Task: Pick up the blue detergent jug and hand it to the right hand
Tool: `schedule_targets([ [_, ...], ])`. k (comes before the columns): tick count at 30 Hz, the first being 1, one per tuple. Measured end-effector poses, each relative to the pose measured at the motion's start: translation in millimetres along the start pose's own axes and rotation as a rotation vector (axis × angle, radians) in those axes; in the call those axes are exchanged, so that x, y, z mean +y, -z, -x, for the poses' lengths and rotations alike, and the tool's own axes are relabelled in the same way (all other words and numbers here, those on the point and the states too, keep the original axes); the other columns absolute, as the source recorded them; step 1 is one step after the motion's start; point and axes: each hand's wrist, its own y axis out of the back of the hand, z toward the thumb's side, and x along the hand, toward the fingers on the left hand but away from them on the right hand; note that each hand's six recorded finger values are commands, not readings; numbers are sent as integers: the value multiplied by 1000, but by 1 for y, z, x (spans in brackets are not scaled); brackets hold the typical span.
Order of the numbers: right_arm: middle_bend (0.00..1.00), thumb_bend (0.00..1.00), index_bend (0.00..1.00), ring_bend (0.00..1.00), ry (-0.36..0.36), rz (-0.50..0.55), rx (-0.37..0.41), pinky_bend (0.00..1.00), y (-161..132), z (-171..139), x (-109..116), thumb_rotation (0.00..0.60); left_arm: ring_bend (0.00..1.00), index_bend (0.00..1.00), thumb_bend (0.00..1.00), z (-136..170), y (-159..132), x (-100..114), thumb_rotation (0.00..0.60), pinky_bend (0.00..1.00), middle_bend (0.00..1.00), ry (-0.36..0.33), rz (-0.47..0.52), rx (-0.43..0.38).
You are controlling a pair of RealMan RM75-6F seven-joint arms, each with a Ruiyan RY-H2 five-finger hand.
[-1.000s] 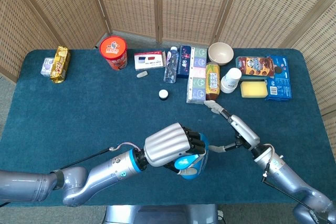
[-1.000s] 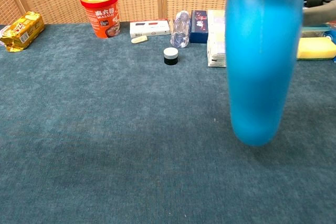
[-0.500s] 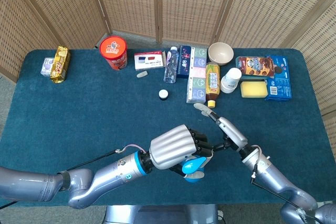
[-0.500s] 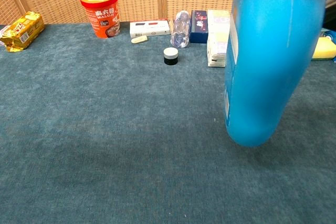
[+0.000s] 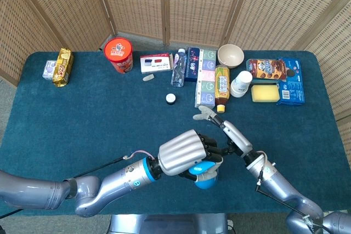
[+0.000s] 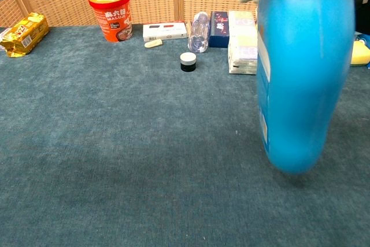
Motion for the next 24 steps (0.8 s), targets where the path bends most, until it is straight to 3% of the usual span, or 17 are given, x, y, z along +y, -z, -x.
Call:
schedule_targets([
  [4, 420, 26, 218, 198, -8, 23, 2, 166, 0, 0, 0, 600, 505, 636, 359, 1, 3, 0, 600, 670, 597, 2, 9, 8],
  [8, 647, 247, 548, 389, -12, 44, 6, 302, -1, 0, 1, 600, 504, 636, 359, 1, 3, 0, 600, 670, 597, 3, 10, 5],
  [11, 737, 341, 675, 474, -4, 46, 5, 404, -1, 0, 2, 600, 504, 636, 359, 0, 2, 0, 600, 670, 596, 0, 10, 2],
  [20, 794, 407, 725, 557, 12, 51, -9, 602, 1, 1, 3, 600, 504, 632, 359, 2, 2, 4, 600, 670, 592, -5, 5, 5],
  [24, 794, 411, 730, 558, 13, 47, -10, 625, 0, 0, 4, 600, 486, 619, 357, 3, 2, 4, 600, 670, 576, -5, 2, 6],
])
